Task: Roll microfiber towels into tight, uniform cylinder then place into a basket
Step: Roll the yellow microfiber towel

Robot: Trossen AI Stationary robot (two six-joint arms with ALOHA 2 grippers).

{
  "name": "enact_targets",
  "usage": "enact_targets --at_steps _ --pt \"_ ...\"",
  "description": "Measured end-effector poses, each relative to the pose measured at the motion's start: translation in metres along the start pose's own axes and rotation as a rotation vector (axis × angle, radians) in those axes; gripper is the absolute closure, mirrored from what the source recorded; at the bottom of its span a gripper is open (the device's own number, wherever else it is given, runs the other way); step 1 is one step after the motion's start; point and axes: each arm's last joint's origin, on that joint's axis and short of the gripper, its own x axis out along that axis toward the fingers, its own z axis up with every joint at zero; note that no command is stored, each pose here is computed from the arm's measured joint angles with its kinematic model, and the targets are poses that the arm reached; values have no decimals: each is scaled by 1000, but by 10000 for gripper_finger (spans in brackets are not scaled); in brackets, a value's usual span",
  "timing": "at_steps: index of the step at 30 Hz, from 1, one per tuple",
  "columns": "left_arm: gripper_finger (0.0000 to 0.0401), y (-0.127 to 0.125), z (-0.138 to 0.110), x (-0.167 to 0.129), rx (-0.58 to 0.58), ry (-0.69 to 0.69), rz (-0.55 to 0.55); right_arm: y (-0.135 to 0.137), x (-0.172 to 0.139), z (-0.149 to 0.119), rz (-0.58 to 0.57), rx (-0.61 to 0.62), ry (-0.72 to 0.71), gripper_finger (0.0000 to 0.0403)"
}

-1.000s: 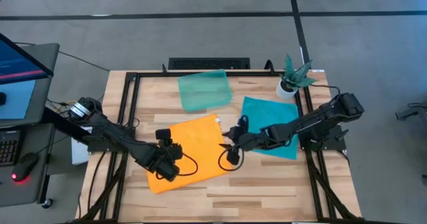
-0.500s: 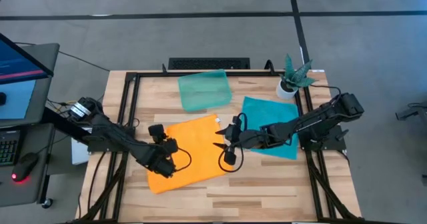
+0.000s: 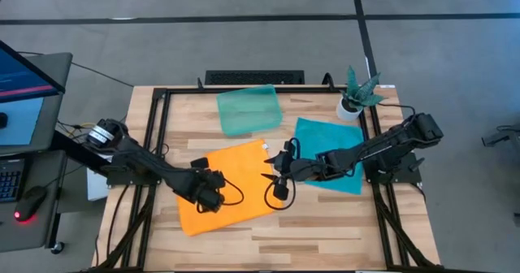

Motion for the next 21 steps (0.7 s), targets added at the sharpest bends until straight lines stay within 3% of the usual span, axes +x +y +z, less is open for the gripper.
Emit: enact_targets --at_steps 6,11,21 --pt "243 5 -4 12 6 99 58 0 0 -1 -3 -6 13 165" --pt "243 12 -9 15 -83 148 101 0 0 -1 -2 -6 14 165" --pt "243 10 -9 18 -70 146 53 0 0 -2 -3 -8 18 165"
